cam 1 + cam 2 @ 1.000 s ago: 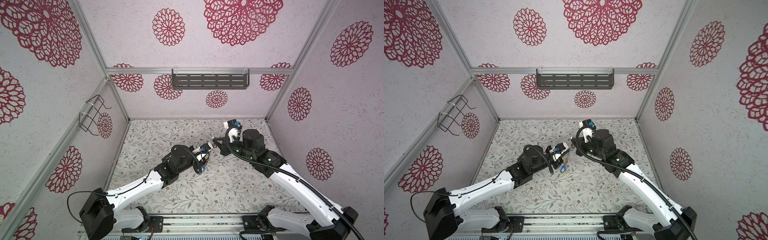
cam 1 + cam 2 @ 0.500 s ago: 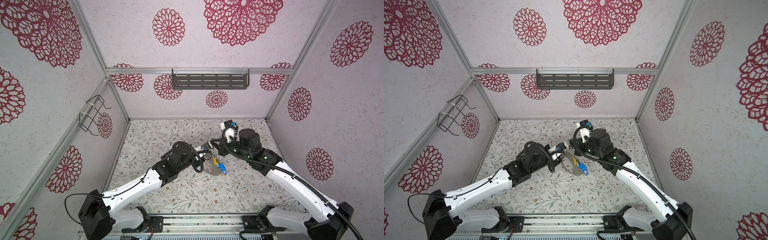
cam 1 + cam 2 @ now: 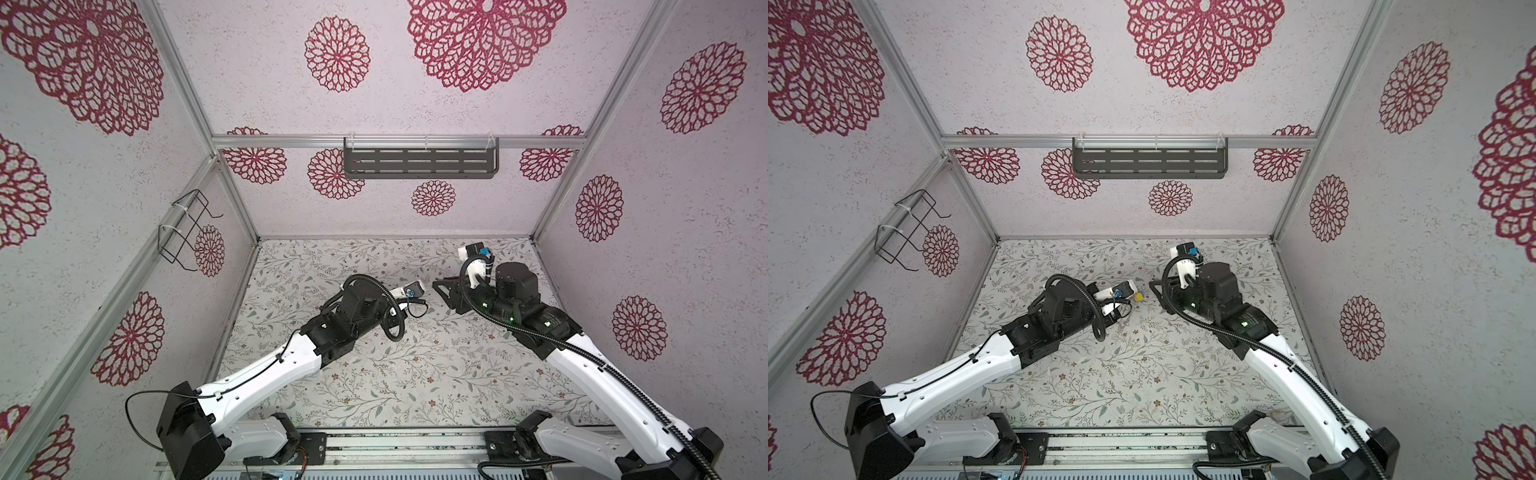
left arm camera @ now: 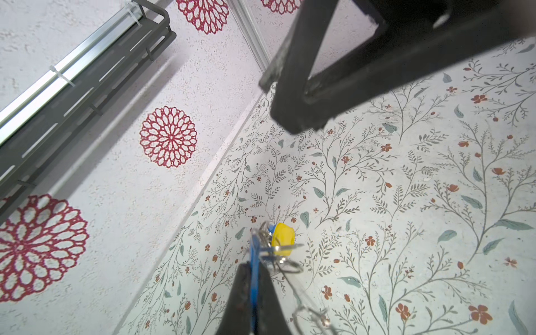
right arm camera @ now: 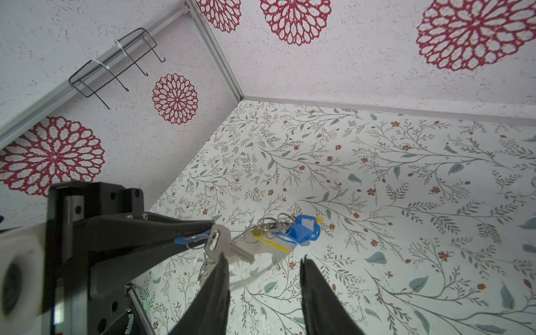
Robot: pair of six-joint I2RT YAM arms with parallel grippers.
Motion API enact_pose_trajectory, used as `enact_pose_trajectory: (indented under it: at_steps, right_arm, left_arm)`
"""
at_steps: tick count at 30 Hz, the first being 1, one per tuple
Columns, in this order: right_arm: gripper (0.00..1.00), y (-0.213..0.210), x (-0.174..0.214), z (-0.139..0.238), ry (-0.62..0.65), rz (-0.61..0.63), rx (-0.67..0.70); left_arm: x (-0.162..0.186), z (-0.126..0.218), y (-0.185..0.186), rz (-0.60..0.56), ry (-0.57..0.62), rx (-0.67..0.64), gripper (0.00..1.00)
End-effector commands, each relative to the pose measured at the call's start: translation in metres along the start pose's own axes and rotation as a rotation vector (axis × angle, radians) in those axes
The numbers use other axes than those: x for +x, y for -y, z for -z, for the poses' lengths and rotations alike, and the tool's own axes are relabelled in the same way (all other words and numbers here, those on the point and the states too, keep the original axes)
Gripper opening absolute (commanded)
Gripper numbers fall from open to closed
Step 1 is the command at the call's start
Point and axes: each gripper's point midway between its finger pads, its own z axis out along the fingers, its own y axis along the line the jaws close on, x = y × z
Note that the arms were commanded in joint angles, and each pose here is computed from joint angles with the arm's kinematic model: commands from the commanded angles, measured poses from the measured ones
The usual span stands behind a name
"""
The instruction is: Remove the keys from the keyring
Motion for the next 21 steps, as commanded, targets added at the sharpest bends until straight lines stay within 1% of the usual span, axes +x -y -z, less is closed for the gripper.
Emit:
enact_pose_trajectory:
  at_steps: [1, 3, 9, 13, 15, 21]
  right_arm:
    - [0.43, -0.028, -0.007, 0.007, 0.009, 0.081, -0.146]
    - [0.43, -0.036, -0.005, 0.004, -0.003, 0.100, -0.204]
    - [0.31, -0.055, 0.002, -0.007, -0.032, 0.146, -0.345]
    - [0.30, -0.068, 0.002, -0.006, -0.020, 0.164, -0.423]
    - [0.30, -0.070, 0.002, -0.007, -0.017, 0.169, -0.436]
    - [0.32, -0.075, 0.006, -0.013, -0.039, 0.176, -0.451]
  left_arm:
    - [-0.017, 0.011, -0.013, -0.038, 0.046, 0.017, 0.00]
    - [-0.020, 0.015, -0.012, -0.033, 0.064, 0.064, 0.00]
    - [-0.029, 0.031, 0.001, -0.063, 0.172, 0.257, 0.00]
    - [-0.024, 0.035, 0.008, -0.036, 0.166, 0.370, 0.00]
    - [-0.024, 0.036, 0.013, -0.048, 0.177, 0.409, 0.00]
    - [-0.025, 0.030, 0.016, -0.041, 0.194, 0.441, 0.00]
